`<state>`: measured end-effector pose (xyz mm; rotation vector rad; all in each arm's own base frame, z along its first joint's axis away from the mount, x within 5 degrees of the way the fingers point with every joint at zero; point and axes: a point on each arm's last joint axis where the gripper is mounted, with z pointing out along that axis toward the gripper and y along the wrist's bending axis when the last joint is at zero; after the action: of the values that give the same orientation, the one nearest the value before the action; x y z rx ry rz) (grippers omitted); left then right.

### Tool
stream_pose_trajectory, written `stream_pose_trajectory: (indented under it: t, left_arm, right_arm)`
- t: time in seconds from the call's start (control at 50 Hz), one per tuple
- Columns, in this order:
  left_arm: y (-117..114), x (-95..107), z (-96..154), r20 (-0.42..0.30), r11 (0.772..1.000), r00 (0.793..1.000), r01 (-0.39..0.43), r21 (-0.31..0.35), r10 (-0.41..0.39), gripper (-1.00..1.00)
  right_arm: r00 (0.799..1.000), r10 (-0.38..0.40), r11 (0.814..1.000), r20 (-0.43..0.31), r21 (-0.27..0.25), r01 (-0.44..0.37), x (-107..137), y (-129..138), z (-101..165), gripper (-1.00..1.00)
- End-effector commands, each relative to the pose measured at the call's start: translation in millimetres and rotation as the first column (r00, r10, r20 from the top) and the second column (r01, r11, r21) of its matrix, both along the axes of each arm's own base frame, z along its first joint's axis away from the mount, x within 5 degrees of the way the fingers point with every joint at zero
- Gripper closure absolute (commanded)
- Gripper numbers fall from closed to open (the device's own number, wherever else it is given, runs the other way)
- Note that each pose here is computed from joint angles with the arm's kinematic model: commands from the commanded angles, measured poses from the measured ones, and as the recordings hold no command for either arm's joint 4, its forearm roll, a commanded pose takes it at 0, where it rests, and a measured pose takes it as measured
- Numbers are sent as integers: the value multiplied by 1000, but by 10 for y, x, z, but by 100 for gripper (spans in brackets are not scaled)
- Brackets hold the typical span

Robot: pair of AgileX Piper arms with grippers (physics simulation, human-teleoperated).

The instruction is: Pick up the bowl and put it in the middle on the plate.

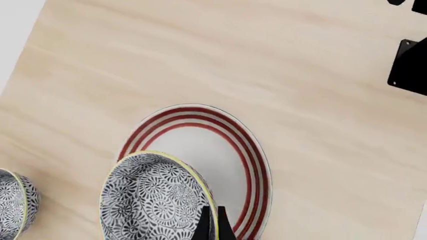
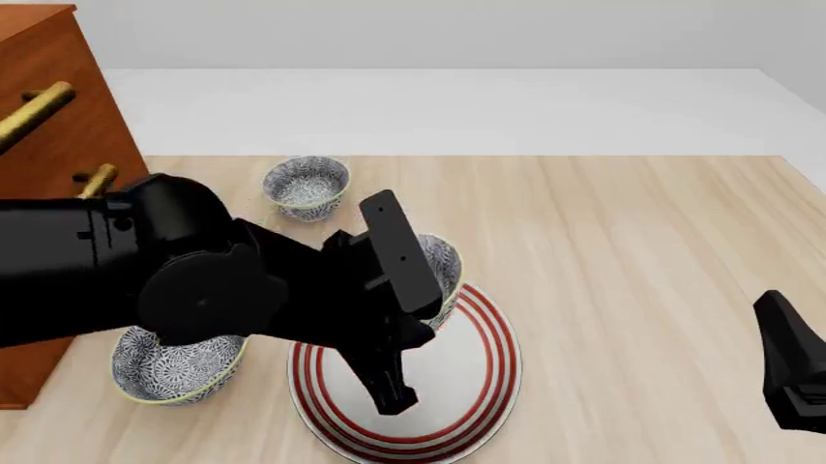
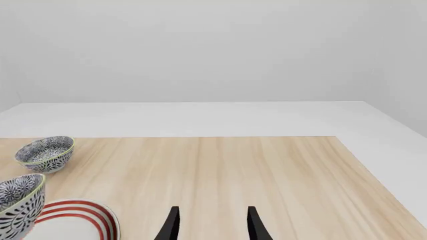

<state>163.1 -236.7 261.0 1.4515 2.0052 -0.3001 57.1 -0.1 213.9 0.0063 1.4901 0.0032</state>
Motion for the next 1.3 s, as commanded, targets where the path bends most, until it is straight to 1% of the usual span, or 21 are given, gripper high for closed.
stream_pose_trajectory:
  t: [0.02, 0.14, 0.34, 0.54, 0.72, 0.86, 1.02, 1.22, 1.3]
  left_arm:
    - [-1, -76, -125, -11, 1000, 1000, 19, 15, -18, 100]
    - [9, -40, -235, -13, 999, 1000, 17, 33, -17, 100]
    - [-10, 20, -315, -20, 999, 1000, 0, 39, 0, 100]
    - [-100, 4, -445, -46, 999, 999, -3, 43, 5, 100]
    - [-104, 5, -488, -53, 999, 999, -7, 47, 9, 100]
    - [-100, 26, -579, -62, 998, 998, -16, 57, 20, 100]
    - [-132, 3, -622, -68, 998, 998, -8, 60, 12, 100]
    - [-152, 1, -726, -85, 997, 996, -15, 72, 21, 100]
    - [-165, -2, -730, -88, 997, 996, -18, 69, 24, 100]
  right_arm:
    - [1000, 0, 1000, 0, 0, 0, 0, 0, 0, -100]
    - [1000, 0, 1000, 0, 0, 0, 0, 0, 0, -100]
    - [1000, 0, 1000, 0, 0, 0, 0, 0, 0, -100]
    - [1000, 0, 1000, 0, 0, 0, 0, 0, 0, -100]
    - [1000, 0, 1000, 0, 0, 0, 0, 0, 0, -100]
    - [1000, 0, 1000, 0, 0, 0, 0, 0, 0, -100]
    - [1000, 0, 1000, 0, 0, 0, 0, 0, 0, -100]
    - [1000, 0, 1000, 0, 0, 0, 0, 0, 0, -100]
    - [1000, 0, 1000, 0, 0, 0, 0, 0, 0, -100]
